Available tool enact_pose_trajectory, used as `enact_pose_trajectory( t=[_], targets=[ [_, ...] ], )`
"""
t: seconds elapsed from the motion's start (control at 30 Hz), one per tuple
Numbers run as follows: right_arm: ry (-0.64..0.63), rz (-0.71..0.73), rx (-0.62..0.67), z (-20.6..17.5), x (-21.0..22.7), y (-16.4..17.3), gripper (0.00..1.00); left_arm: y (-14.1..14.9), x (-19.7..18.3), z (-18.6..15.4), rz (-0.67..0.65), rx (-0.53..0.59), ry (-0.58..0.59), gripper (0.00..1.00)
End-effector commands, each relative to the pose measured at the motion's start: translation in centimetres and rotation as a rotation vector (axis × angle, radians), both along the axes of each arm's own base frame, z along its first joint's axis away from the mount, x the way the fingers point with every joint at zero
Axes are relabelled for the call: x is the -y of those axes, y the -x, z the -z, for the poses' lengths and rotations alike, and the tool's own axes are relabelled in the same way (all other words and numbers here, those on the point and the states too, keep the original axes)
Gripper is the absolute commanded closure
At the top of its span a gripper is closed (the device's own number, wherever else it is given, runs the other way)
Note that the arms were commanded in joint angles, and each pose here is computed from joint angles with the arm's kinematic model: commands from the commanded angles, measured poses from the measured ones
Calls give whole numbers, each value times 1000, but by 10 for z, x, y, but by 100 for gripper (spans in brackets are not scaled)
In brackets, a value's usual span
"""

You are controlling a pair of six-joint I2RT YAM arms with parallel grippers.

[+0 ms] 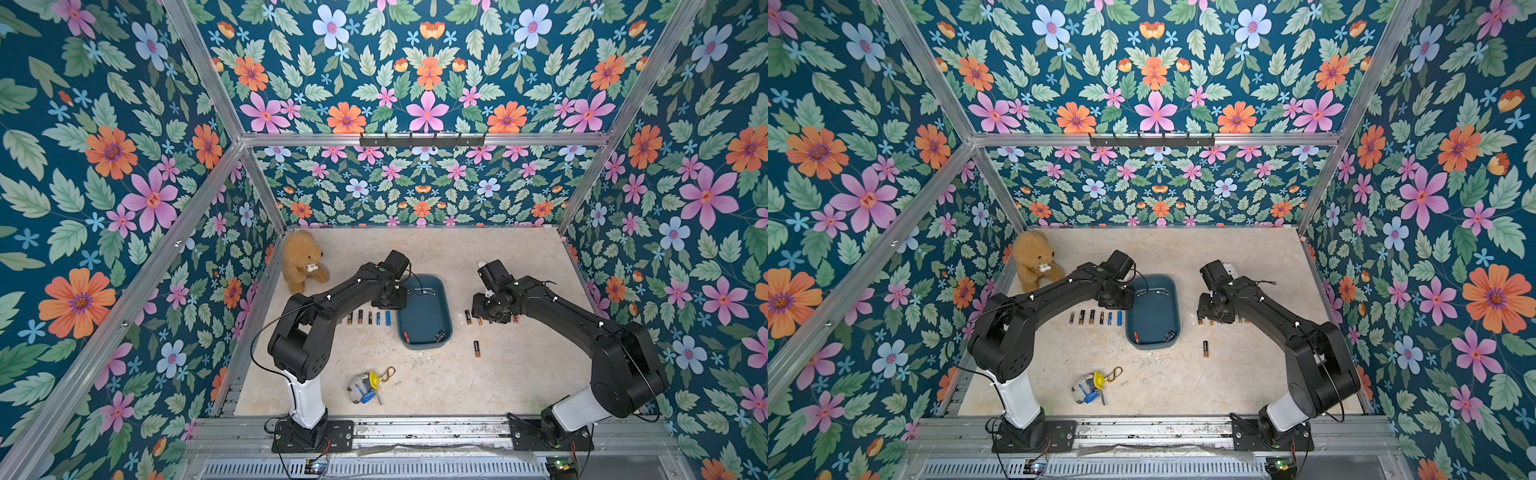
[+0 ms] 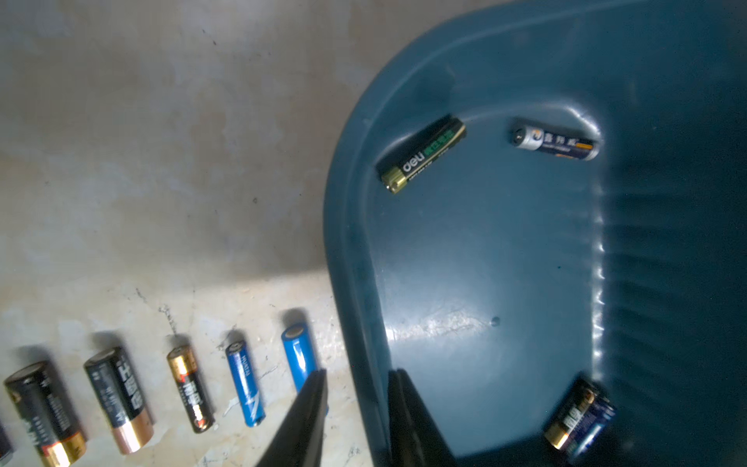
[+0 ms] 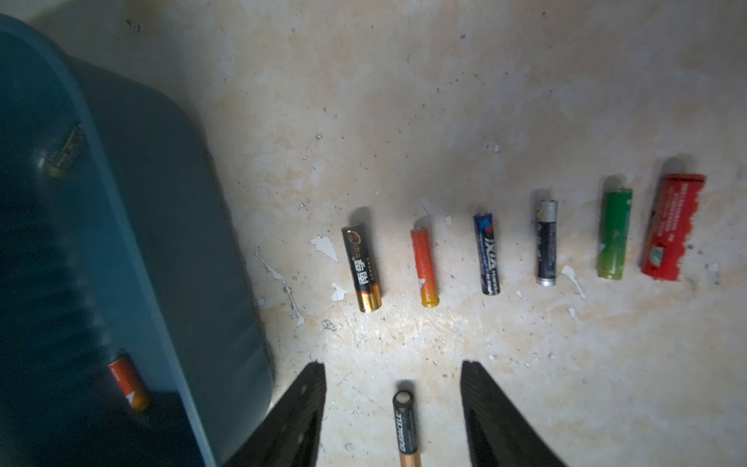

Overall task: Take the batteries out of the storage box
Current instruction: Adjust the storage box at the center of the board.

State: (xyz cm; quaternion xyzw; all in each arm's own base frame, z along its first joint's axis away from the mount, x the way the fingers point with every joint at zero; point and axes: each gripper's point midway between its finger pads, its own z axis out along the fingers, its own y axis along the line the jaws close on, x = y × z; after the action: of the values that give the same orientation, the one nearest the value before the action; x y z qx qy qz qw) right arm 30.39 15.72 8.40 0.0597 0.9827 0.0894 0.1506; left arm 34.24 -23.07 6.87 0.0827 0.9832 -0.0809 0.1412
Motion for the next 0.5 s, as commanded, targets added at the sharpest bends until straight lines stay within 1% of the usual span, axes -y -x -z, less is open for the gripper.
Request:
enact_pose_trajectory(
  t=[0.0,0.23,0.47],
  targets=[
    [11,-1,6,0,3,2,41,-1,2,0,-7,-3,6,71],
    [1,1,6,1,3,5,41,-1,4,4,-9,-19,3,83],
    [-3,9,6,3,7,9,41,-1,10,5,0,-29,8,86]
  ],
)
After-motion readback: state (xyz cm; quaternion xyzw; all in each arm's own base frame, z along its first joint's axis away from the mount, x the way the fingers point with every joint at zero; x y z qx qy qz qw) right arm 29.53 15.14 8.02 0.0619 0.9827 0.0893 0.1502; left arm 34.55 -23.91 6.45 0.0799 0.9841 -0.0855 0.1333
